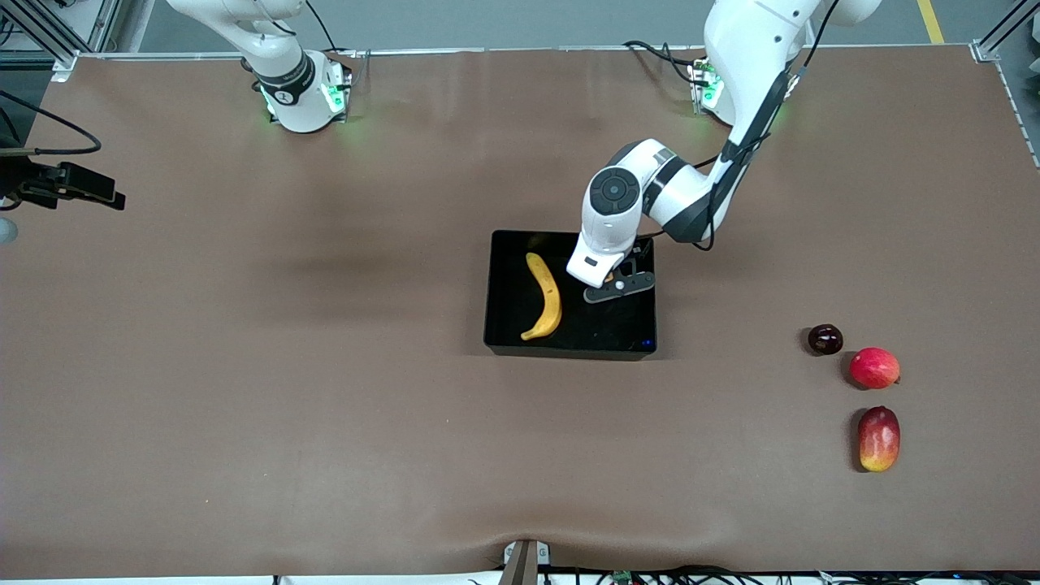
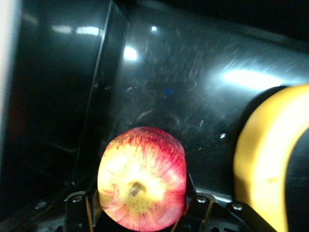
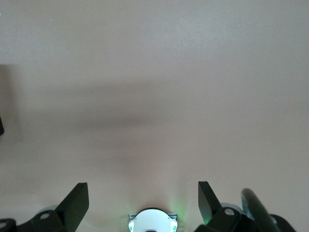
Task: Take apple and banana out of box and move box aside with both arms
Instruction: 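Grasp the red apple with the left gripper and lift it out, then lower the apple beside the plum and open the left gripper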
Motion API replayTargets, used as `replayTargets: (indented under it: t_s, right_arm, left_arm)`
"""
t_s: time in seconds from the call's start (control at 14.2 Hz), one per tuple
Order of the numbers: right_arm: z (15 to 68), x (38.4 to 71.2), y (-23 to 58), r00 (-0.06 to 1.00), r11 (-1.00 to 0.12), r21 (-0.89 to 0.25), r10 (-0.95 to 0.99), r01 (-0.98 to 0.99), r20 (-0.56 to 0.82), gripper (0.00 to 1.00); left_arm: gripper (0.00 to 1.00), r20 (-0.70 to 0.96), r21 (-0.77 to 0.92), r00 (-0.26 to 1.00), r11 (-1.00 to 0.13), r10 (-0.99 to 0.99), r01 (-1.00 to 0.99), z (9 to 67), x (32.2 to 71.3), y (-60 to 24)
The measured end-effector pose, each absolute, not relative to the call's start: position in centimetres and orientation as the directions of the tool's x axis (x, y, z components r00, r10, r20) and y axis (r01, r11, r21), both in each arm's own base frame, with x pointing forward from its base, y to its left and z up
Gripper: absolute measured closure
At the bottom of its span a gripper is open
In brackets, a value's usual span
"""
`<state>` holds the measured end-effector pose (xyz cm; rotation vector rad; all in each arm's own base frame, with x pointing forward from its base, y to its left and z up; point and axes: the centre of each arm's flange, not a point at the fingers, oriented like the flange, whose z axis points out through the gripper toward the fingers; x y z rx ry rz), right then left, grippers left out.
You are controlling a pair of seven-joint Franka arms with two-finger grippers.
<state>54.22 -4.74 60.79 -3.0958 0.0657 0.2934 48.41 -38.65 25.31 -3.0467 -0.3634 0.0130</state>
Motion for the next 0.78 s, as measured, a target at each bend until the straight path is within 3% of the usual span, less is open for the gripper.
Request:
replayTargets:
  t_s: [0.42, 0.78]
  right_arm:
    - [60.8, 54.2, -4.7, 0.981, -0.999, -0.027, -0.039, -0.045, -0.188, 0.00]
    - [60.8, 54.2, -4.7, 0.981, -0.999, -0.027, -0.038, -0.044, -0.188, 0.00]
  left_arm:
    - [0.35, 0.050, -0.102, 0.975, -0.970, 0.215, 0.219, 40.8, 54.6, -35.6]
    - [0.35, 0.026, -0.112, 0.992, -0.986, 0.121, 0.123, 41.7, 60.8, -23.4]
